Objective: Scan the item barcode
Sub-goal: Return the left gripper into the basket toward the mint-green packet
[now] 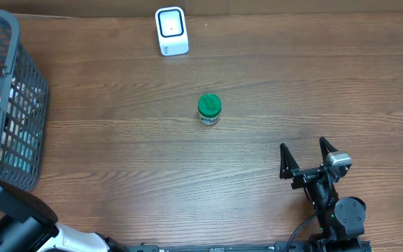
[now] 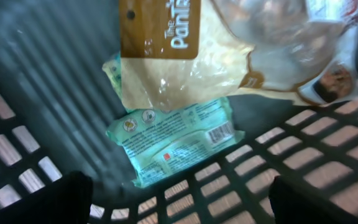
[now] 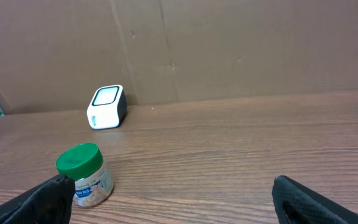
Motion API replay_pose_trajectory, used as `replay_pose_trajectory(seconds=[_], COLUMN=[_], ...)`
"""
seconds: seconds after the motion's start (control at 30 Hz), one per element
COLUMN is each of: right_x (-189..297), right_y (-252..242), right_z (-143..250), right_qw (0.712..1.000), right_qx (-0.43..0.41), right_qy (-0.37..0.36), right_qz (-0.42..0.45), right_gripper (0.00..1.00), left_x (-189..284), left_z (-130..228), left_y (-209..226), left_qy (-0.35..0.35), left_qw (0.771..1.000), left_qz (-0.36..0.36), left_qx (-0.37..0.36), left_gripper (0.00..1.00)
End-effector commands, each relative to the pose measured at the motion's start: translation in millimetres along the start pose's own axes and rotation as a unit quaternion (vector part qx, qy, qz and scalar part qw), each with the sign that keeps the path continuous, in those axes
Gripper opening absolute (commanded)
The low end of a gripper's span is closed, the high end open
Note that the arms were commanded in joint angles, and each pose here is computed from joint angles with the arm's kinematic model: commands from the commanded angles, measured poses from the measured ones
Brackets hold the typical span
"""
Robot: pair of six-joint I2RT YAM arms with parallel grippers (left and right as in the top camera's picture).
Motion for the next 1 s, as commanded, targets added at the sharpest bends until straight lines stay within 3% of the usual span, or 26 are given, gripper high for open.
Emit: replay_pose_trajectory(seconds=[0.0,0.33,0.97], right_x=[0,0,0], right_y=[-1,-1,-1], right_z=[2,2,2], right_qw=[1.000,1.000,1.000], right_qx=[-0.001,-0.001,-0.001], right_qy=[-0.003,-0.003,-0.003], right_qz=[0.000,0.000,0.000], right_gripper=[1.00,1.00,1.00], left_x=[-13,-30,-122], left_z=[5,5,19], left_y=[-1,2,6], left_qy=[0.010,0.000,0.124], left_qw=[1.000,0.998,0.991], left_qz=[0.006,-0.007,-0.017], left_qx=[-0.025,-0.057,-0.056], left_gripper=[0.94,0.92,0.85])
Point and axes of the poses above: each gripper's point midway between its finger pads, its own x axis back along the fingers, its own y axis along the line the jaws close on, z = x × y, the point moved 10 cm from there along x, back along the fingers, and after that the axes turned 9 degrees about -x, right-handed, at the moved point
